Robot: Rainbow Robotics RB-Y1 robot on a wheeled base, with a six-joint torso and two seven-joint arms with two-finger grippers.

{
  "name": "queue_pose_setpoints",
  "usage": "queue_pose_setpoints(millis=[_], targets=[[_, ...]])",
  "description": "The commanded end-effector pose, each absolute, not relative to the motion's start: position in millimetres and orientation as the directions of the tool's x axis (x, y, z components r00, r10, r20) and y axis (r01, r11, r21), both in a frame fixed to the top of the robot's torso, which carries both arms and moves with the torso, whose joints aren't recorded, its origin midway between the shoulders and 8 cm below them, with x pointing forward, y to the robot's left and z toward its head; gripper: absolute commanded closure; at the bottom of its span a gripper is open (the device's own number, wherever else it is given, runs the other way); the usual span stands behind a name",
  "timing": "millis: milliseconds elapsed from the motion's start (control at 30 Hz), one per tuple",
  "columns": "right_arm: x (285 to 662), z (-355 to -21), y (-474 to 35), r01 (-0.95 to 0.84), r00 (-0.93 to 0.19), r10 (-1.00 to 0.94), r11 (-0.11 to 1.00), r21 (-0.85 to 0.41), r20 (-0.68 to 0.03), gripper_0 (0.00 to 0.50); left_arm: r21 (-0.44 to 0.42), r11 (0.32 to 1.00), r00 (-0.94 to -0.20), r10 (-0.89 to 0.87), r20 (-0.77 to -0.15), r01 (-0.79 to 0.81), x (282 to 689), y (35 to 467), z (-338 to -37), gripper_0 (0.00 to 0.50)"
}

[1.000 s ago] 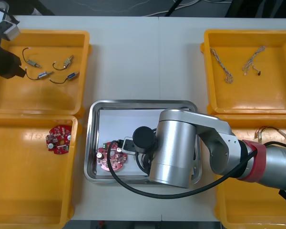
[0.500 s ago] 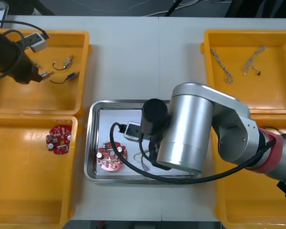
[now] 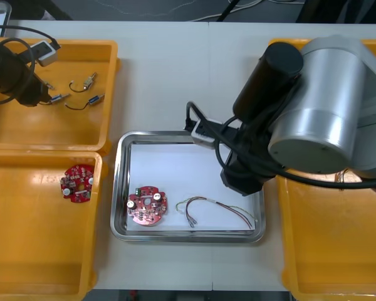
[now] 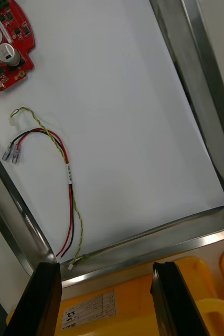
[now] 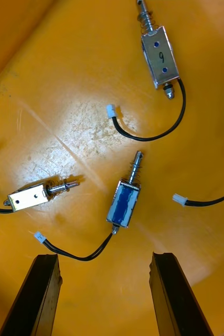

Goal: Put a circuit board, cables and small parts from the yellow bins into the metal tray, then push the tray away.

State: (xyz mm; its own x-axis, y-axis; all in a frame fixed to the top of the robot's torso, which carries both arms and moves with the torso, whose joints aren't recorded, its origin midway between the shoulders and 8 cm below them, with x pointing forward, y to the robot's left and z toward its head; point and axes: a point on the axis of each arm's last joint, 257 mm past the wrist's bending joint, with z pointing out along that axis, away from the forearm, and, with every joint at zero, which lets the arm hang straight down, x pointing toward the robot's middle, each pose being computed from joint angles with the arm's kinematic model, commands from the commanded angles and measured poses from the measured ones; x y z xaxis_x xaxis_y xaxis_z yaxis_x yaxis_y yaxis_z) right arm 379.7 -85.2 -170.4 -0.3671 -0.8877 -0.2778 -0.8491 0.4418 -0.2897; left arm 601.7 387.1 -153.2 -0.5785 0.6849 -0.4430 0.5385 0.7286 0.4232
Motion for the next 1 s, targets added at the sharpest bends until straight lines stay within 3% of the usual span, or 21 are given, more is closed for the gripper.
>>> queue_pose_setpoints(millis=[33,433,1000], targets=[[394.6,-131.0,-102.8,-0.822,-0.363,-0.869,0.468,-0.324,-0.336,0.0,0.493,0.653,-0.487,0.757,-0.434,0.575,622.3,363.7,-129.2,0.0],[400.1,-103.5,-170.8,-0.733,-0.481,-0.773,0.614,-0.293,-0.415,0.0,0.516,0.634,-0.46,0.773,-0.438,0.575,639.9,349.2,-142.8,0.0],[376.6,-107.0,-271.3,-0.575,-0.65,-0.607,0.786,-0.227,-0.457,0.0,0.514,0.64,-0.478,0.769,-0.425,0.572,642.6,351.7,-162.4,0.0]])
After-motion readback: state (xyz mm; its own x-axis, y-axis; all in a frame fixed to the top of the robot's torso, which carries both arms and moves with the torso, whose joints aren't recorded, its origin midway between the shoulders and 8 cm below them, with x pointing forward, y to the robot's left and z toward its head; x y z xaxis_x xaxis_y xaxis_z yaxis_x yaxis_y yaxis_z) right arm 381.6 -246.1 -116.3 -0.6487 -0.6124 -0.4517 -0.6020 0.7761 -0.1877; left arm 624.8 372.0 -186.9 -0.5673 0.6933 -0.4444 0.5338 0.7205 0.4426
